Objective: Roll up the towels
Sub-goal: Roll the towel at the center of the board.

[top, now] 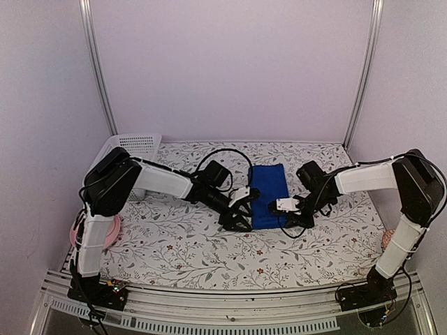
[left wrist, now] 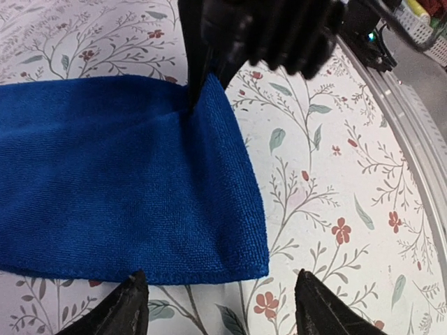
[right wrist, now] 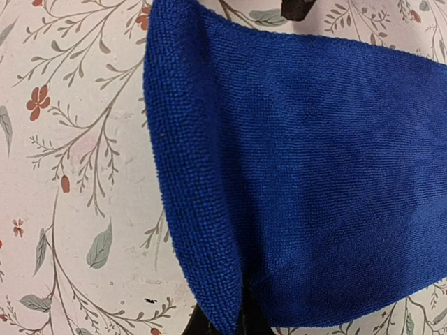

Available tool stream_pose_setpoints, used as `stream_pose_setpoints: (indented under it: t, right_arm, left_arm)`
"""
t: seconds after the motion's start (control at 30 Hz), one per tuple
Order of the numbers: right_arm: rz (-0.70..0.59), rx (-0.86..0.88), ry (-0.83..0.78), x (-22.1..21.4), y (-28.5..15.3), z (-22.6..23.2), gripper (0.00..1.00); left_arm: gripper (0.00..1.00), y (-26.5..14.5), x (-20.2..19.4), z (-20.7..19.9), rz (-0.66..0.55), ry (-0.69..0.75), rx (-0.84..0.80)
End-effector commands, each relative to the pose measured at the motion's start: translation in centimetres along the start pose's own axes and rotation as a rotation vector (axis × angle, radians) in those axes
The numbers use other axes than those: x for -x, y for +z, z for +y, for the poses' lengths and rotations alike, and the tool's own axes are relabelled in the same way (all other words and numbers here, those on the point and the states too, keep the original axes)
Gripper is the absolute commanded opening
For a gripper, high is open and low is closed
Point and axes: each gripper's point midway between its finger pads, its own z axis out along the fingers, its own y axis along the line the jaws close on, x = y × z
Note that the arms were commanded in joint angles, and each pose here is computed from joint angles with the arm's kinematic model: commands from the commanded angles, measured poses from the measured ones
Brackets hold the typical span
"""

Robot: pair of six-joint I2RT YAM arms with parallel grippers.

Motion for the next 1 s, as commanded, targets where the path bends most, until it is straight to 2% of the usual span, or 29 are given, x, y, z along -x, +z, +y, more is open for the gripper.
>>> stream_pose_setpoints:
  t: [0.0, 0.17, 0.6, 0.83, 0.9, 0.97]
  right_arm:
    - [0.023, 0.12, 0.078, -1.0, 0.2, 1.5, 0.07]
    - [0.032, 0.201, 0.122, -1.2, 0.6, 2.2, 0.07]
    - [0.02, 0.254, 0.22, -1.3, 0.7, 1.5, 0.09]
    - [0.031, 0.278, 0.253, -1.5, 1.0, 1.4, 0.09]
    - [0.031, 0.278, 0.256, -1.6, 1.0, 1.3, 0.09]
    - [0.03, 0.28, 0.26, -1.6, 1.0, 1.4, 0.09]
  left_arm:
    - [0.72, 0.9, 0.5, -0.8, -0.023, 0.031, -0.026]
    - [0.71, 1.4, 0.5, -0.4, -0.016, 0.018, 0.004]
    - [0.69, 1.4, 1.4, -1.5, -0.043, 0.031, -0.031]
    - [0.69, 2.9, 1.0, -2.1, 0.01, 0.066, -0.011]
    - [0.66, 3.0, 1.1, -1.8, 0.01, 0.066, 0.003]
    - [0.58, 3.0, 1.1, -1.4, 0.012, 0.059, 0.026]
